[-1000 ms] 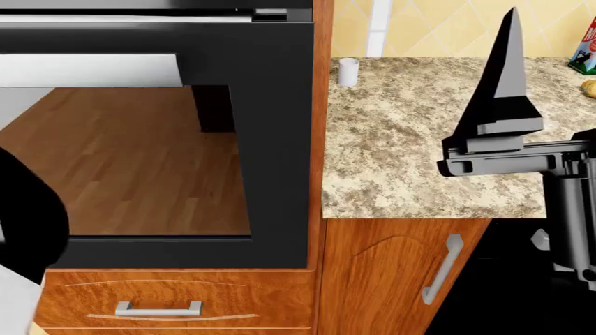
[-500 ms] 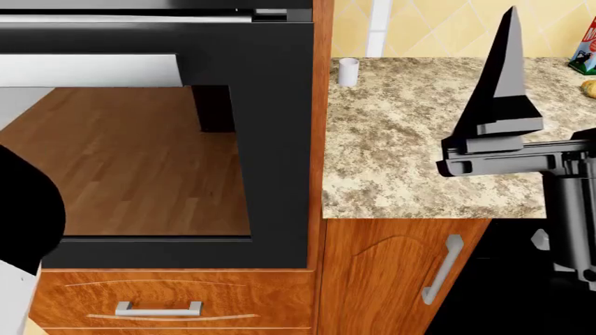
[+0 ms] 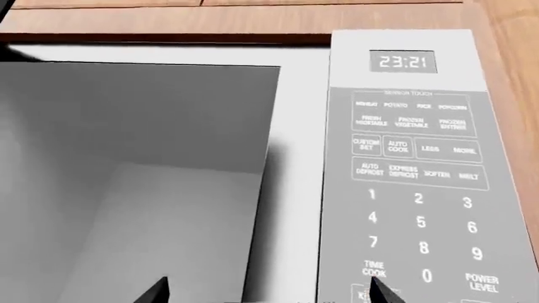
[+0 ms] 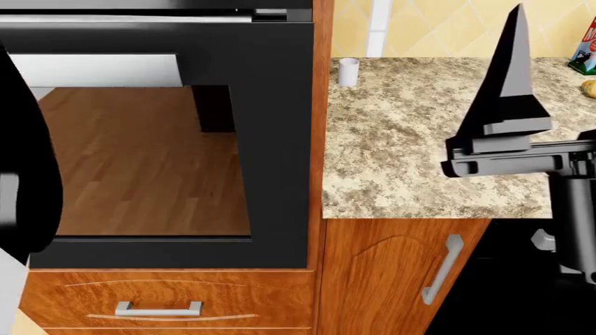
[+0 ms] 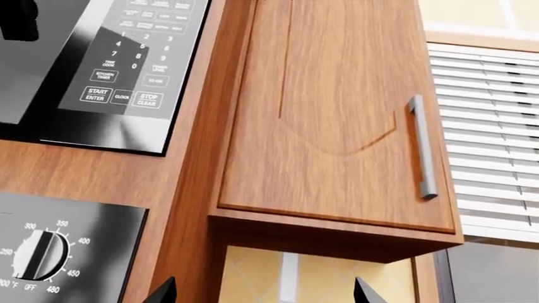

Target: Open the microwave door

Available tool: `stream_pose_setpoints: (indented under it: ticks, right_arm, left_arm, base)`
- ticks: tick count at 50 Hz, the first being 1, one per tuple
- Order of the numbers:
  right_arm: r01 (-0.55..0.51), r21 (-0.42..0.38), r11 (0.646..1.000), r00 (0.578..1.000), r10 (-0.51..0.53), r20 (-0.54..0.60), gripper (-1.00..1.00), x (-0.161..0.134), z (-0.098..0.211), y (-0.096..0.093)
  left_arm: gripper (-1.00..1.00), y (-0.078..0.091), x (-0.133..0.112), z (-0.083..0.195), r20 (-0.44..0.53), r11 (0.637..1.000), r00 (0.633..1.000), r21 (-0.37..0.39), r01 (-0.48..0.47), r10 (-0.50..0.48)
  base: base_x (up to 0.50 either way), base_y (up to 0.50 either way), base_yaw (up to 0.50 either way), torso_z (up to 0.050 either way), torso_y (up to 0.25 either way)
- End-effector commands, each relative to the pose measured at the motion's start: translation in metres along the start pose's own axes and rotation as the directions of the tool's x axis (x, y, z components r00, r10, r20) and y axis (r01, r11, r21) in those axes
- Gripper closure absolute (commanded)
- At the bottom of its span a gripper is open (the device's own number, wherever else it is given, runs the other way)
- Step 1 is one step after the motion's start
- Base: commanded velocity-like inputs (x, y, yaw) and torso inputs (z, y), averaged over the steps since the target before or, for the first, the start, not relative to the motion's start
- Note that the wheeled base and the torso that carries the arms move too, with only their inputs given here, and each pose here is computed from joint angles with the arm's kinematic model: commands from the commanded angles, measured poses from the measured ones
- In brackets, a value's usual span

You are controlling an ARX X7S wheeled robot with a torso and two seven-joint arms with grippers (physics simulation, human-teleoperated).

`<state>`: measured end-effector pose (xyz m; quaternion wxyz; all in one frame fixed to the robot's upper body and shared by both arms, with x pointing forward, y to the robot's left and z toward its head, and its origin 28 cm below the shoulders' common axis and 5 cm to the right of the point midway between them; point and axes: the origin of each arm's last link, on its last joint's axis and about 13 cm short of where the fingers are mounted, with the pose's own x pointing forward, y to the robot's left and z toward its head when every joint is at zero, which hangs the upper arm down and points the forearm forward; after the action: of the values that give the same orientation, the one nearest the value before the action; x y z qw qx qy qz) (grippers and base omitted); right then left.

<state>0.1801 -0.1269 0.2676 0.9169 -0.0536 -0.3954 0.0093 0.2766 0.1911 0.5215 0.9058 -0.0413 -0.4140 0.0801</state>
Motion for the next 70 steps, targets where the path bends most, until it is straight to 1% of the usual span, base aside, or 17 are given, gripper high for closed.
stream_pose_setpoints:
  ticks: [1, 5, 9, 15, 22, 33, 48, 62, 70]
  right_arm:
    - [-0.001, 0.002, 1.000, 1.000, 0.001, 0.004, -1.00, -0.001, 0.002, -0.001]
    - [-0.003, 0.005, 1.000, 1.000, 0.003, 0.004, -1.00, -0.001, 0.001, 0.000]
    - [-0.006, 0.006, 1.000, 1.000, 0.006, 0.004, -1.00, -0.001, 0.001, 0.001]
    - [-0.007, 0.010, 1.000, 1.000, 0.007, 0.002, -1.00, -0.001, 0.000, 0.001]
    - [-0.006, 0.019, 1.000, 1.000, 0.006, 0.000, -1.00, -0.002, -0.003, 0.001]
    - [-0.007, 0.027, 1.000, 1.000, 0.007, -0.001, -1.00, -0.002, -0.005, 0.002]
    - [-0.007, 0.028, 1.000, 1.000, 0.007, 0.002, -1.00, -0.001, -0.003, 0.001]
    - [-0.018, 0.035, 0.999, 1.000, 0.018, 0.007, -1.00, 0.002, -0.004, 0.003]
    - [-0.022, 0.038, 0.999, 1.000, 0.022, 0.009, -1.00, 0.002, -0.004, 0.004]
  left_arm:
    - [-1.00, 0.013, 0.027, -0.008, 0.068, 0.973, 0.979, 0.115, -0.201, 0.194]
    - [-1.00, 0.025, 0.033, -0.010, 0.078, 0.955, 0.963, 0.133, -0.266, 0.257]
    - [-1.00, 0.035, 0.035, -0.011, 0.093, 0.939, 0.950, 0.150, -0.311, 0.300]
    - [-1.00, 0.049, 0.032, -0.012, 0.108, 0.917, 0.932, 0.172, -0.360, 0.346]
    - [-1.00, 0.071, 0.024, -0.015, 0.112, 0.882, 0.908, 0.215, -0.419, 0.404]
    - [-1.00, 0.101, 0.017, -0.013, 0.136, 0.826, 0.872, 0.280, -0.489, 0.470]
    - [-1.00, 0.132, 0.003, -0.003, 0.174, 0.759, 0.827, 0.332, -0.560, 0.534]
    - [-1.00, 0.170, -0.008, 0.021, 0.241, 0.663, 0.774, 0.407, -0.629, 0.586]
    - [-1.00, 0.191, -0.011, 0.025, 0.240, 0.607, 0.746, 0.454, -0.652, 0.621]
  base:
    - [0.00, 0.00, 0.00, 0.000, 0.000]
    - [0.00, 0.00, 0.00, 0.000, 0.000]
    - [0.00, 0.00, 0.00, 0.000, 0.000]
    - [0.00, 0.00, 0.00, 0.000, 0.000]
    - [0.00, 0.00, 0.00, 0.000, 0.000]
    - [0.00, 0.00, 0.00, 0.000, 0.000]
    - [0.00, 0.00, 0.00, 0.000, 0.000]
    - [0.00, 0.00, 0.00, 0.000, 0.000]
    - [0.00, 0.00, 0.00, 0.000, 0.000]
